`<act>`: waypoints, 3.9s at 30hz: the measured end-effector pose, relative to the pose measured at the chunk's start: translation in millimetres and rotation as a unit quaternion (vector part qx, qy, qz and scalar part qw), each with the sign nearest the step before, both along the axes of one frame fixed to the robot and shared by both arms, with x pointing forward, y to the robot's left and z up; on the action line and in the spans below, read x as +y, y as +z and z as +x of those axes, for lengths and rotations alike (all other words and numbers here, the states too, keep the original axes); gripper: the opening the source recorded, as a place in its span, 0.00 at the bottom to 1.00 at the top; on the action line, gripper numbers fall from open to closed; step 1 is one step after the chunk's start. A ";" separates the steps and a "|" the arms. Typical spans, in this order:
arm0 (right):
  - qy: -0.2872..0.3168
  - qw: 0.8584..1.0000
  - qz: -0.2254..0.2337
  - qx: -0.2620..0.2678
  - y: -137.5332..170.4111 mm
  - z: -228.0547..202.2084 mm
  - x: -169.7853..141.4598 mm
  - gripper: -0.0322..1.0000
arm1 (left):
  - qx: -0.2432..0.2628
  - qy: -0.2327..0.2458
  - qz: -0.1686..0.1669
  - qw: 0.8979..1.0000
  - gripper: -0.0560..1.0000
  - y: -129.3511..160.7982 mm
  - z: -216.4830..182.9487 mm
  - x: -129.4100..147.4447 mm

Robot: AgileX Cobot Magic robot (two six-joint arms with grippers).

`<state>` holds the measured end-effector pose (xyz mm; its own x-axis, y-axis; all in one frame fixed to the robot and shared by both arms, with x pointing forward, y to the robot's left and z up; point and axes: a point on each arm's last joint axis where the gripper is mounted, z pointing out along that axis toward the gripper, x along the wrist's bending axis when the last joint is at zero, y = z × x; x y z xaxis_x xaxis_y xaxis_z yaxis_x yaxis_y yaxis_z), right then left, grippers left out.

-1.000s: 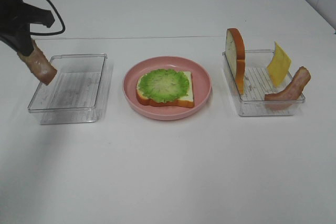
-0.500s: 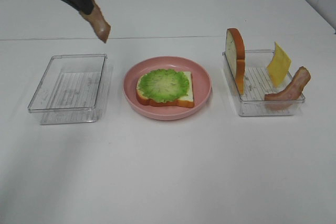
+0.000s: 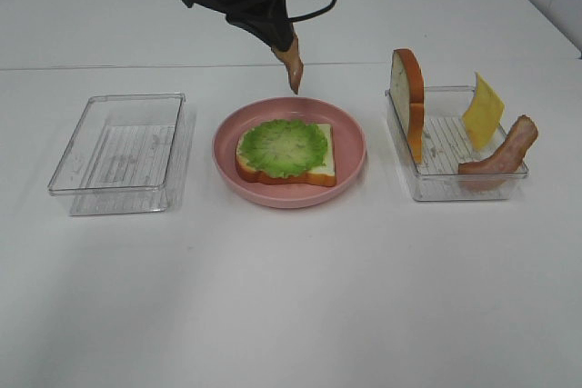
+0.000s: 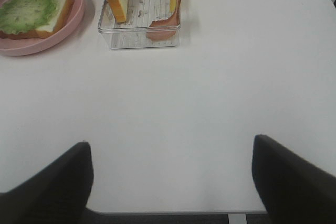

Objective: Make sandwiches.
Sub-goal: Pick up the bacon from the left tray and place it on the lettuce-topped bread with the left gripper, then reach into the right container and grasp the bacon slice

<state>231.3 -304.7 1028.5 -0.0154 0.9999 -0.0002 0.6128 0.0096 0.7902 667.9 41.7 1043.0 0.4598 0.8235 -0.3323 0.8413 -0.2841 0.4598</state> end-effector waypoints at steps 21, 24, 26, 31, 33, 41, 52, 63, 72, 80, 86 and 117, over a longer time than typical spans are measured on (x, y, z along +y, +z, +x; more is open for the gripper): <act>0.000 1.000 0.000 0.000 0.0 0.0 0.0 0.81 | 0.066 -0.024 -0.068 0.995 0.05 -43.9 6.2 -33.4; 0.000 1.000 0.000 0.000 0.0 0.0 0.0 0.81 | 0.073 -0.024 -0.072 0.994 0.05 -48.8 6.8 -34.9; 0.000 1.000 0.000 0.000 0.0 0.0 0.0 0.81 | 0.079 -0.024 -0.074 0.994 0.05 -52.4 7.1 -35.7; 0.000 1.000 0.000 0.000 0.0 0.0 0.0 0.81 | 0.098 -0.036 -0.062 0.993 0.05 -65.7 6.2 -36.4; 0.000 1.000 0.000 0.000 0.0 0.0 0.0 0.81 | 0.104 -0.043 -0.054 0.992 0.05 -69.5 5.3 -35.8; 0.000 1.000 0.000 0.000 0.0 0.0 0.0 0.81 | 0.087 -0.057 0.025 0.994 0.05 -78.9 7.7 -23.8; 0.000 1.000 0.000 0.000 0.0 0.0 0.0 0.81 | 0.067 -0.051 0.103 0.991 0.05 -83.9 11.9 -10.5; 0.000 1.000 0.000 0.000 0.0 0.0 0.0 0.81 | 0.057 -0.052 0.128 0.989 0.05 -85.9 13.9 -6.5; 0.000 1.000 0.000 0.000 0.0 0.0 0.0 0.81 | 0.053 -0.040 0.126 0.990 0.12 -87.6 15.9 -6.7; 0.000 1.000 0.000 0.000 0.0 0.0 0.0 0.81 | 0.040 -0.030 0.155 0.987 0.81 -86.9 18.8 -1.6; 0.000 1.000 0.000 0.000 0.0 0.0 0.0 0.81 | 0.029 -0.020 0.166 0.986 0.97 -72.8 20.1 1.3; 0.000 1.000 0.000 0.000 0.0 0.0 0.0 0.81 | -0.050 0.265 0.104 0.957 0.99 70.1 33.9 305.4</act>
